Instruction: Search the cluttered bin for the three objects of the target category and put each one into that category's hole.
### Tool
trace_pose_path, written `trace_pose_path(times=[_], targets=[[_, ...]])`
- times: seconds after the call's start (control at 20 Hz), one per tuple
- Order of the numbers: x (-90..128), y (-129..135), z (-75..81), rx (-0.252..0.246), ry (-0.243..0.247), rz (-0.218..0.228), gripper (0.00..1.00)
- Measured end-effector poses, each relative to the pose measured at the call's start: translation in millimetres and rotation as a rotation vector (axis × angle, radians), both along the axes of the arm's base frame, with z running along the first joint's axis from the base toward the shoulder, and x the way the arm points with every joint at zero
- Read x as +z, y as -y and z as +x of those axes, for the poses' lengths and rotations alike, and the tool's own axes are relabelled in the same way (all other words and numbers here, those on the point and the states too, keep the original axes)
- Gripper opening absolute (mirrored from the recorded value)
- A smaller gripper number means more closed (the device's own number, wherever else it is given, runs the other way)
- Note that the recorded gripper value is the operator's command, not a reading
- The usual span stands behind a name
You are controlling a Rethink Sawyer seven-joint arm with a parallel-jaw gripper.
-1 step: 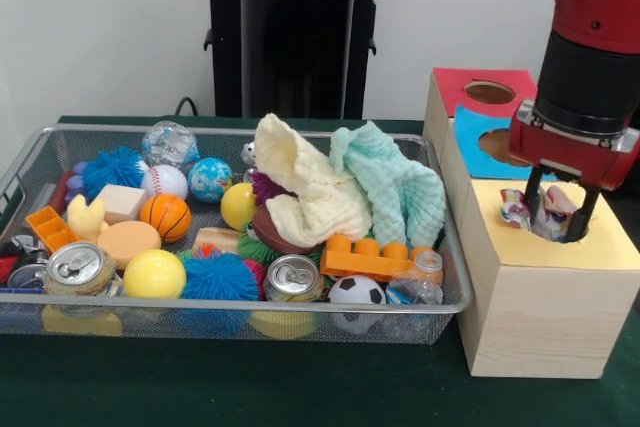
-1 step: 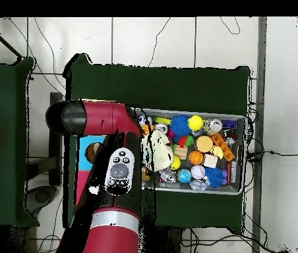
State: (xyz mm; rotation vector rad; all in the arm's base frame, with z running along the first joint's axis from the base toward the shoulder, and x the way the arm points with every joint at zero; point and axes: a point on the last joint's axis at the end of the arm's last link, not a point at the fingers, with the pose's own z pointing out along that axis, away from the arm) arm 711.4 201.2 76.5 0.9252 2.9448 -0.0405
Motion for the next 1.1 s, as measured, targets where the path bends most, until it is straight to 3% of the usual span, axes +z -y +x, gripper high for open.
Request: trace_pose_path(times=[0.5,1.1], targets=[[18,0,0.2,-0.005,-0.019,0.007,1.0],[55,6,-6.0,-0.02,-0.11,0.022,1.0]])
